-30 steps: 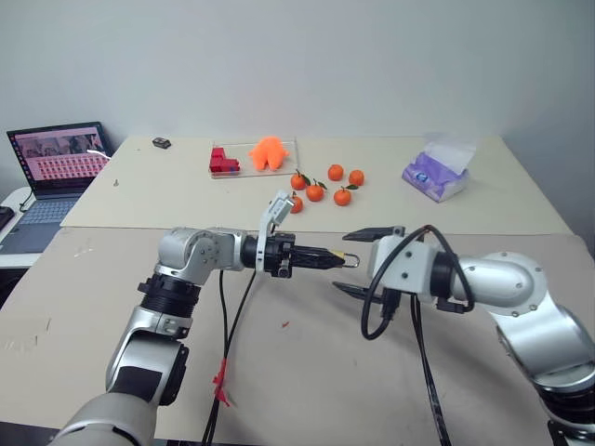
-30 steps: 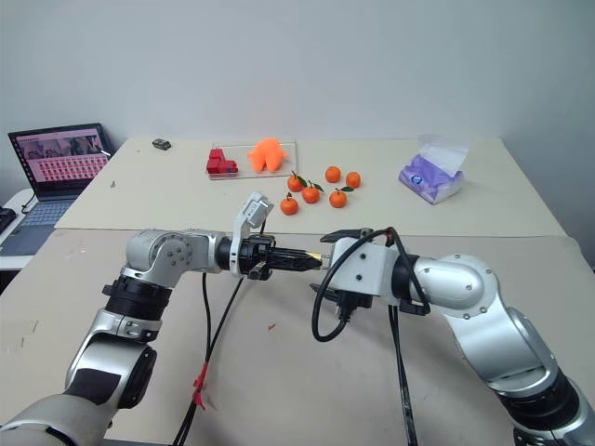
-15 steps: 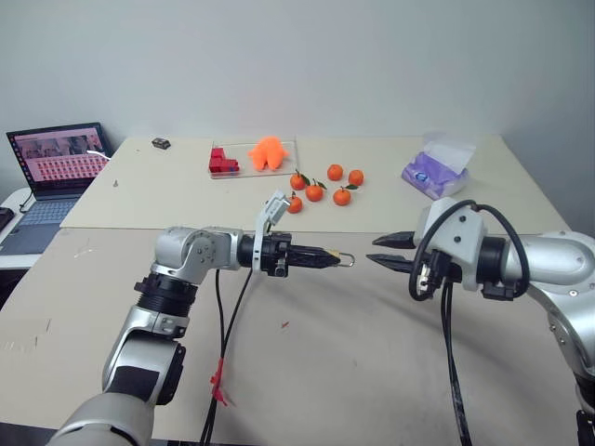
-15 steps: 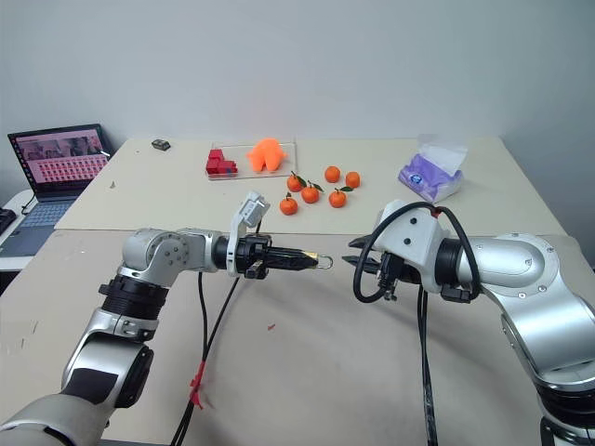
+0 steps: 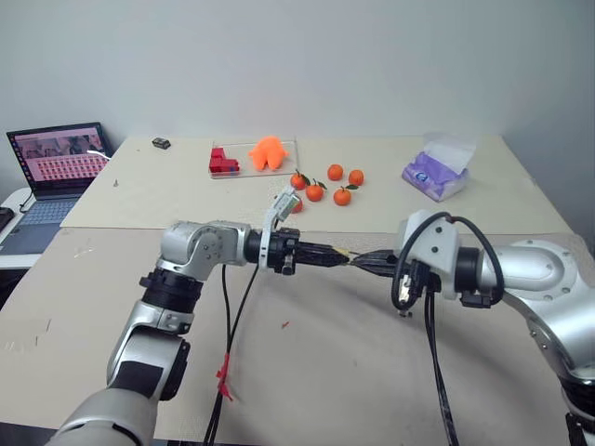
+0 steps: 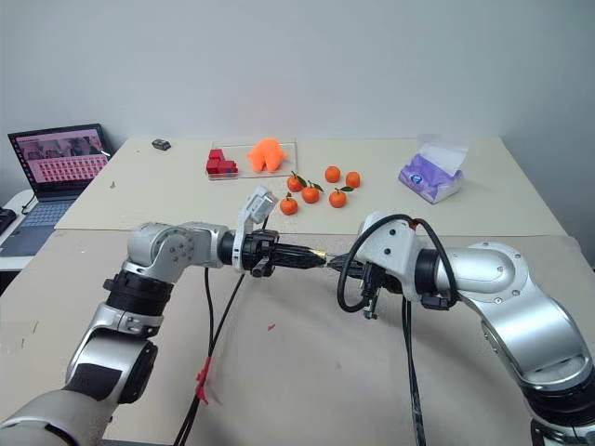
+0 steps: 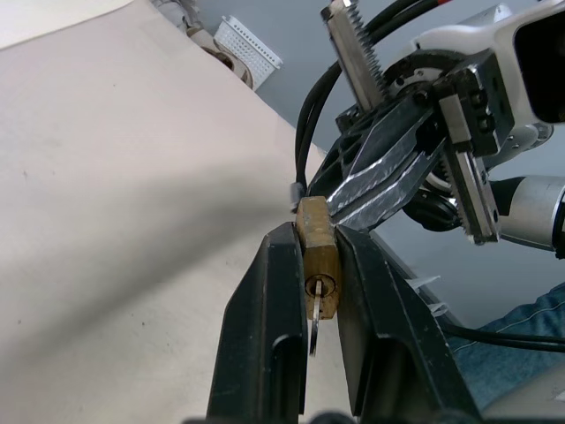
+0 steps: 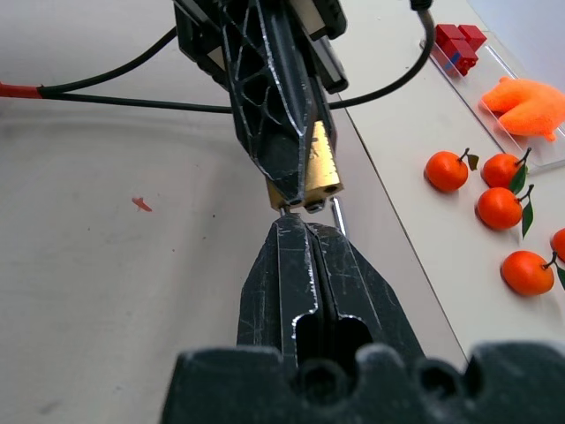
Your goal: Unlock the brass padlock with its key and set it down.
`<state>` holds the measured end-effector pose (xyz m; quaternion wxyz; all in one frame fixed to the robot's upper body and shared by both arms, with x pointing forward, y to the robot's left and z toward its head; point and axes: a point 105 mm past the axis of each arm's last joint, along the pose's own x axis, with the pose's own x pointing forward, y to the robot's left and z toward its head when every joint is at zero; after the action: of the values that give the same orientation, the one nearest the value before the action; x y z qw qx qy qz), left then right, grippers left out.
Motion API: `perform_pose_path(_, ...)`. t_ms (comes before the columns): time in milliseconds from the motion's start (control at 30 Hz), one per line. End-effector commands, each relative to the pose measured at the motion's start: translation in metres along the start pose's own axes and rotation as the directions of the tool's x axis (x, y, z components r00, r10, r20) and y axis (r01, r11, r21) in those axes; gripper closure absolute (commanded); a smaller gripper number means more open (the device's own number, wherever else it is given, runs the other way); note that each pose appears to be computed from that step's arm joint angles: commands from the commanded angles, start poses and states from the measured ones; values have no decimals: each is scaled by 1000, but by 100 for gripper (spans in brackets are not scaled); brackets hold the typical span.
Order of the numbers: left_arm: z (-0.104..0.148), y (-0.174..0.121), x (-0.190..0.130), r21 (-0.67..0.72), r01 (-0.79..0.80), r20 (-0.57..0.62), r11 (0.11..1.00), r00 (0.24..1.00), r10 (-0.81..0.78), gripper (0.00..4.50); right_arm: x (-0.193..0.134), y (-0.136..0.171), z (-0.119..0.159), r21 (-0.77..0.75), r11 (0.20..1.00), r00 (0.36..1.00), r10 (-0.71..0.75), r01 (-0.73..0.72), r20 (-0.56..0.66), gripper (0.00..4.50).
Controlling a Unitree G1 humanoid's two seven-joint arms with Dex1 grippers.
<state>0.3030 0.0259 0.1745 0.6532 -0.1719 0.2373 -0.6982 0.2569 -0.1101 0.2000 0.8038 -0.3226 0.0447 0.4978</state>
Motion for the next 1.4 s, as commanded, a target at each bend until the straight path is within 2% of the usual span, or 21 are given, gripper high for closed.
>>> perform_pose_path(33, 10, -10, 4, 57, 35, 1, 998, 999, -35, 442, 0, -2, 8, -51, 999, 1000, -17, 18, 22, 446)
perform_pose_path(633, 7, -14, 3, 55, 40, -3, 998, 999, -39, 442, 1, -12, -9, -88, 996, 999, -20, 18, -28, 446)
perform_pose_path(867, 8, -12, 2, 53, 26, 2, 998, 1000, -26, 442, 10, 1, -36, 47, 998, 999, 45, -44, -20, 446)
perform_pose_path(1200, 8, -9, -1, 55, 4, 10, 998, 1000, -4, 442, 17, 19, -37, 108, 988, 994, 107, -109, 17, 446)
perform_pose_path(1333, 6, -6, -5, 54, -20, 11, 998, 1000, 20, 442, -1, 32, -56, 187, 967, 979, 187, -170, -76, 446)
perform_pose_path(1400, 6, -5, -11, 50, -32, 13, 998, 999, 32, 442, -14, 29, -62, 210, 964, 975, 190, -163, -114, 446)
